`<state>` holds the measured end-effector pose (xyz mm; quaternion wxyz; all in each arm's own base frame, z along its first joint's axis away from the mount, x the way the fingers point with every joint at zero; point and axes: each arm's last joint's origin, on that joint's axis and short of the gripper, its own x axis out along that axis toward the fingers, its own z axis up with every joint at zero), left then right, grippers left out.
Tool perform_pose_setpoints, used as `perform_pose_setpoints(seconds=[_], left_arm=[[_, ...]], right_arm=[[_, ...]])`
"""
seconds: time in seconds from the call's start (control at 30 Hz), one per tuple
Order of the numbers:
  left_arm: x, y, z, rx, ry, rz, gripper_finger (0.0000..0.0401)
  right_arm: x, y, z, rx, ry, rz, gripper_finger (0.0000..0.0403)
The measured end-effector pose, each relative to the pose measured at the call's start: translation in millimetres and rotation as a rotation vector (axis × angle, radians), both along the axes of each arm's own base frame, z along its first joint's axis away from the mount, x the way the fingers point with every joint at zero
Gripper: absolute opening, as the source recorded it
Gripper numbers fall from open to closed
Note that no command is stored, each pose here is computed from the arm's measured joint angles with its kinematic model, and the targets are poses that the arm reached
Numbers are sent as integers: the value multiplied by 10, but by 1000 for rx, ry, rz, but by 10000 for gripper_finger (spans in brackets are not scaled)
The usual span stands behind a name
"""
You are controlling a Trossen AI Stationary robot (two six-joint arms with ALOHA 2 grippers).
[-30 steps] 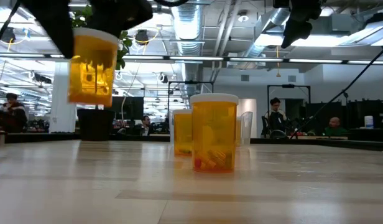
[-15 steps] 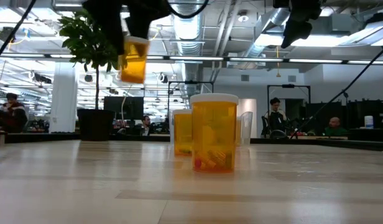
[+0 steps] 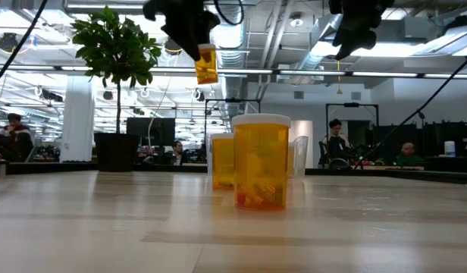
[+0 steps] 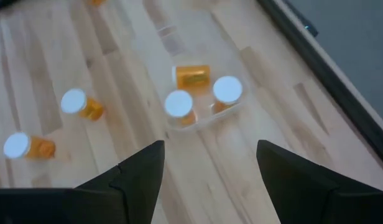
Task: Pick and place pill bottles into a basket
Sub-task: Put the orange pill bottle into the transparent bin
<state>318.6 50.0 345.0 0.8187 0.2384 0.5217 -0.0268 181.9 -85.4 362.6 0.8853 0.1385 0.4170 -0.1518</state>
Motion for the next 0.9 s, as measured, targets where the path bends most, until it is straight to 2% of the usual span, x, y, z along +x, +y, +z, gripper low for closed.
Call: perform_pose_setpoints(seconds=[0.17, 0.3, 0.43, 0.7, 0.9], left_arm=[[16, 376, -56, 3, -5, -26, 199], [93, 662, -129, -36, -73, -33, 199], [183, 883, -338, -99, -54, -29, 199], [362, 1015, -758, -205, 32, -49, 199], [485, 1009, -1034, -240, 100, -59, 199]], right_arm=[[-44, -105, 6, -3, -9, -59, 249], [-78, -205, 23, -3, -38, -129, 249], [-108, -284, 38, -15, -59, -169, 249], [-71, -432, -43, 4, -24, -215, 249], [70, -503, -172, 26, 35, -184, 249]])
